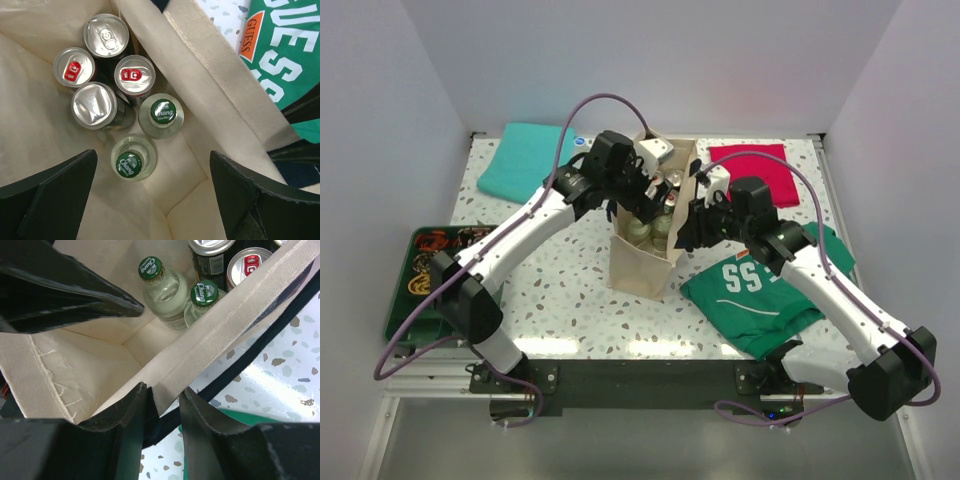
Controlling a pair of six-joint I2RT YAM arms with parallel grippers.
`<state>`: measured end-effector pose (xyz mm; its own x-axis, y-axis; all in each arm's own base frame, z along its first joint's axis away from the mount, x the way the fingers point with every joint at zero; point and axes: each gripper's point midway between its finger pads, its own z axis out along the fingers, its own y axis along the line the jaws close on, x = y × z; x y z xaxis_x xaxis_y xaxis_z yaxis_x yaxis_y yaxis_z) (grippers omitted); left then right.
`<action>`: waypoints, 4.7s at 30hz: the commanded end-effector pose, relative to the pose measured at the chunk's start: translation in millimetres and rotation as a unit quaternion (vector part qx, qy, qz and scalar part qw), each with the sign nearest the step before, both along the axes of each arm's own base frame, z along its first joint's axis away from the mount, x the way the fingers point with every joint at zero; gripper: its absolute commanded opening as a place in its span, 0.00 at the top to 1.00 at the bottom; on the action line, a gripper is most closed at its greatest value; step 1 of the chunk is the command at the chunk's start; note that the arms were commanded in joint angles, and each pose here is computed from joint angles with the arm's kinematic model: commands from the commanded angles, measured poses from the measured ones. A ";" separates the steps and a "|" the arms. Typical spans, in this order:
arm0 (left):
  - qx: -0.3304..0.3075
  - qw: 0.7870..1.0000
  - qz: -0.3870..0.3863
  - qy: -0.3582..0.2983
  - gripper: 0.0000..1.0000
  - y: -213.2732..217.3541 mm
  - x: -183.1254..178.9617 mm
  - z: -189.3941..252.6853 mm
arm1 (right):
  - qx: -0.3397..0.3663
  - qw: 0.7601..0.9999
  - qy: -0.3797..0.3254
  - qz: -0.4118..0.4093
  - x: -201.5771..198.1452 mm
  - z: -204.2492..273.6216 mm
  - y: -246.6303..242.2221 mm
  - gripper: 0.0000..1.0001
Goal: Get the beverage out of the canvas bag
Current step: Take out the drink from the canvas bag.
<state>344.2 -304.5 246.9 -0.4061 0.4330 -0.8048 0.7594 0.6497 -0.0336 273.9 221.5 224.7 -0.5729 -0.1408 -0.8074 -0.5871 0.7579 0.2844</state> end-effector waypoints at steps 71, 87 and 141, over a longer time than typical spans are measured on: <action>0.036 0.996 -0.059 0.059 0.81 -56.0 28.3 -78.4 | -0.023 1.000 -0.013 -0.011 -6.8 1.2 -13.4 0.55; 0.030 0.995 -0.062 0.065 1.00 -51.2 14.6 -72.2 | -0.022 1.000 -0.011 -0.012 -5.8 0.7 -12.9 0.55; 0.006 0.999 -0.036 0.031 1.00 -35.0 -7.7 -5.7 | -0.012 0.999 -0.026 -0.016 -2.6 5.0 -11.7 0.55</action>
